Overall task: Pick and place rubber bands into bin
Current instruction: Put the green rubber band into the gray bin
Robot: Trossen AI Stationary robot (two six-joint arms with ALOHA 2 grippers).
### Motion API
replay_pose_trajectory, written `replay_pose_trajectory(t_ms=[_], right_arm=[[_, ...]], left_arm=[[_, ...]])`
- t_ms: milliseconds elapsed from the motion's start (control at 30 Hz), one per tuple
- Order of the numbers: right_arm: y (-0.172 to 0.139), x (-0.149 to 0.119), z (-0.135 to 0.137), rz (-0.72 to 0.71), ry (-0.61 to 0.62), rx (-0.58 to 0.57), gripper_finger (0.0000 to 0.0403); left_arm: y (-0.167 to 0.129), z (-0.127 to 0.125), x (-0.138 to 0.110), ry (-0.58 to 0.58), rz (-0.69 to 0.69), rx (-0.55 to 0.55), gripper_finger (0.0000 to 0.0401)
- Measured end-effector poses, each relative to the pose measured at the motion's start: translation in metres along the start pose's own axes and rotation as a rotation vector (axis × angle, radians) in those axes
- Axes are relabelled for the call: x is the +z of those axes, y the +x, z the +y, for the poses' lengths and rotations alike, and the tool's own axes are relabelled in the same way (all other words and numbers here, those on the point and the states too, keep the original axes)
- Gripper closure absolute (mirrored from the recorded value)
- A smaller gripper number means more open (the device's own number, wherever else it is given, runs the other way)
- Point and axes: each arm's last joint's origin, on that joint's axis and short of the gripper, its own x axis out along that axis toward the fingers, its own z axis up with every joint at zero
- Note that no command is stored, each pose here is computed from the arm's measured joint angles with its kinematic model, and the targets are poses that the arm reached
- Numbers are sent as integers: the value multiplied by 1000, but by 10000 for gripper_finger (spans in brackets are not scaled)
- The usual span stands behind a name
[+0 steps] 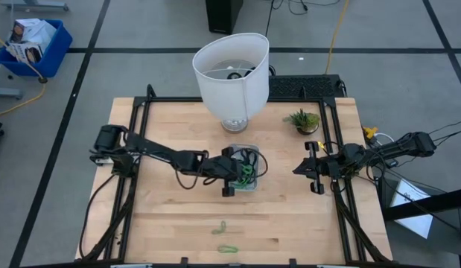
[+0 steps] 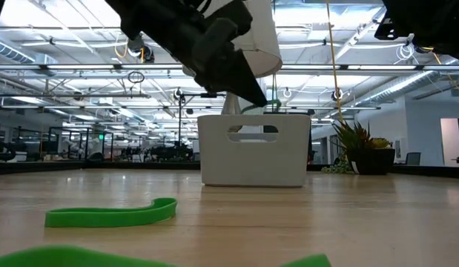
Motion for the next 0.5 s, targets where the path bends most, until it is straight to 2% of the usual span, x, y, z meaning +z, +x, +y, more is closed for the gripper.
replay_pose_trajectory(t_ms=[133, 267, 367, 500], right_arm=[[0, 0, 0, 0, 0, -1, 403], [0, 0, 0, 1, 0, -2, 403], [0, 0, 0, 2, 0, -3, 403], [0, 0, 0, 2, 0, -3, 403]], left_arm=[[2, 3, -1, -27, 14, 7, 388], [3, 9, -2, -78, 19, -5, 359], [3, 7, -1, -81, 15, -62, 323], [2, 6, -2, -76, 23, -66, 259]])
